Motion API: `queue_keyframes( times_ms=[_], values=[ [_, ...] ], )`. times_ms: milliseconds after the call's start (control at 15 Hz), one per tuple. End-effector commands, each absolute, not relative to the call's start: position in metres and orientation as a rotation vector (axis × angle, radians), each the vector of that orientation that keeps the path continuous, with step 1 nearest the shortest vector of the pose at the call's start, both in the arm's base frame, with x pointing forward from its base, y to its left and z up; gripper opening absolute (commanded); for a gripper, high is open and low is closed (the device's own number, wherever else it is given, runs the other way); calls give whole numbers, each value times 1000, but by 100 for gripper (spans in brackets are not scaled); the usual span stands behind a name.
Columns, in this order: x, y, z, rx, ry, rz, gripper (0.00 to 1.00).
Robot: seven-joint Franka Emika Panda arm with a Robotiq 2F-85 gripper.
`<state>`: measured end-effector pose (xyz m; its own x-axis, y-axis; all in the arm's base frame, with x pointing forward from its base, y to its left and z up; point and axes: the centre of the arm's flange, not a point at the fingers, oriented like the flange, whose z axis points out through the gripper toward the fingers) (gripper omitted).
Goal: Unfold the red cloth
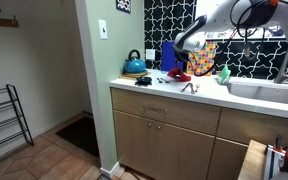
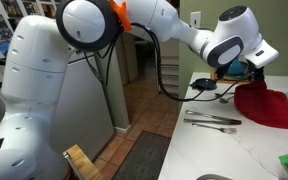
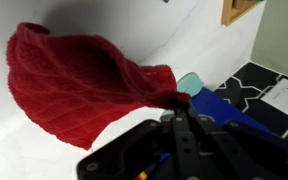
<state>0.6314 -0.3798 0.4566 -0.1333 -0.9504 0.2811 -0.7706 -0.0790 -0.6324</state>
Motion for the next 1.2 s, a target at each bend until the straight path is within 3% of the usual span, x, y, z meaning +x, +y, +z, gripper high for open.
queue_keyframes(
  times_ms=[0,467,1133],
  values=[
    [607,-383,479,-1815,1838,-1136,1],
    [598,-387,506,-1775,1771,-1317,1],
    [616,-373,437,-1945,1754,-1199,1]
  ],
)
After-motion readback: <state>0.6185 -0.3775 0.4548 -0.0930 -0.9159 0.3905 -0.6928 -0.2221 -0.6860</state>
